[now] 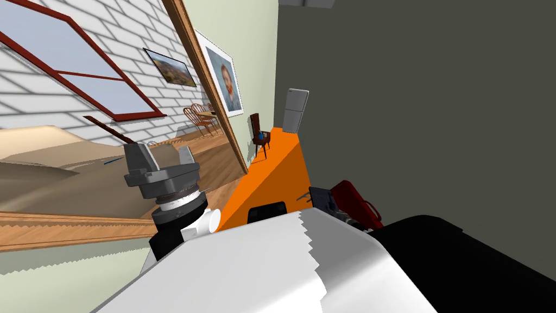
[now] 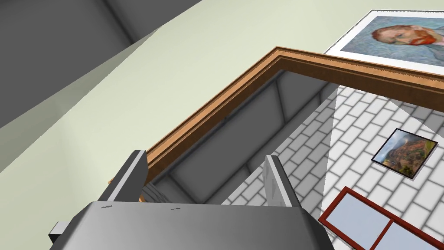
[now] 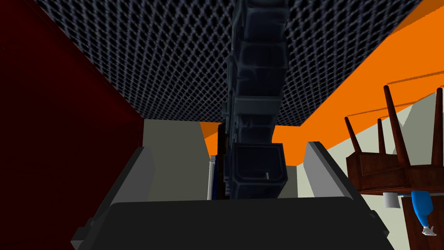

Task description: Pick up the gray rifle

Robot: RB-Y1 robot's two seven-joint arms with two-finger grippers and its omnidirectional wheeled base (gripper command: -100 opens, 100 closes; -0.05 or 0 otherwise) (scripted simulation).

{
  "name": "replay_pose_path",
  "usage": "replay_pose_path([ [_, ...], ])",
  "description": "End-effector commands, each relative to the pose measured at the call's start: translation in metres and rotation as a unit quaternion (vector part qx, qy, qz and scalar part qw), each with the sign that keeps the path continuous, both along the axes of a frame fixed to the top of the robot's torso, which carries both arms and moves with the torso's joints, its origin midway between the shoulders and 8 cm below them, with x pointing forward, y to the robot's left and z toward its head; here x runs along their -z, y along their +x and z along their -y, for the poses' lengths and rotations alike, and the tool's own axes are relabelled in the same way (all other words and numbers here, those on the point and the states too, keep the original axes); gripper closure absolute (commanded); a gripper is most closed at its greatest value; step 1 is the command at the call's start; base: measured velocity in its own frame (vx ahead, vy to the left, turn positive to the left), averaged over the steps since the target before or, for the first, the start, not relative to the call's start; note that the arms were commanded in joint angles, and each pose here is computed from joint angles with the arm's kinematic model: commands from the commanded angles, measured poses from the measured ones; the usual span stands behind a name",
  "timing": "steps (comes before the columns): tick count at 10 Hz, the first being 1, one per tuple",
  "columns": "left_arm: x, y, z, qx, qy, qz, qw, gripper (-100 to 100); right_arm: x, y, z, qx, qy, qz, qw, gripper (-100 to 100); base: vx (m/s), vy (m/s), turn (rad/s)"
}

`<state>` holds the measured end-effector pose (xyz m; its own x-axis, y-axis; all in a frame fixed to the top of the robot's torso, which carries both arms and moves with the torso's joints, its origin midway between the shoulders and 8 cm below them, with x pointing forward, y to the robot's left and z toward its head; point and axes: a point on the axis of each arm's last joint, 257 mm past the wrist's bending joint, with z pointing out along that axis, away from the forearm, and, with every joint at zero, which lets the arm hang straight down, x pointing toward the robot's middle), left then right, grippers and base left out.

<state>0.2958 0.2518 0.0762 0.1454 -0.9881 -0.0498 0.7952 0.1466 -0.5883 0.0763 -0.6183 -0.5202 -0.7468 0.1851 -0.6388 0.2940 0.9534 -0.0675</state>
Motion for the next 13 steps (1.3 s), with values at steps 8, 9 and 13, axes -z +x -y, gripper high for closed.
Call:
replay_pose_path([
  [8, 0.0, 0.0, 0.0, 0.0, 0.0, 0.0, 1.0, 0, 0.008, -0.042, 0.005, 0.062, 0.002, -0.001, 0.9981, -100, -0.028, 0.007, 0.132],
  [9, 0.0, 0.0, 0.0, 0.0, 0.0, 0.0, 1.0, 0, 0.007, -0.04, 0.006, 0.059, 0.001, 0.0, 0.9983, -100, -0.009, 0.001, 0.009],
  [13, 0.0, 0.0, 0.0, 0.0, 0.0, 0.0, 1.0, 0, 0.008, -0.04, 0.005, 0.059, 0.002, 0.001, 0.9983, 100, 0.0, 0.0, 0.0],
])
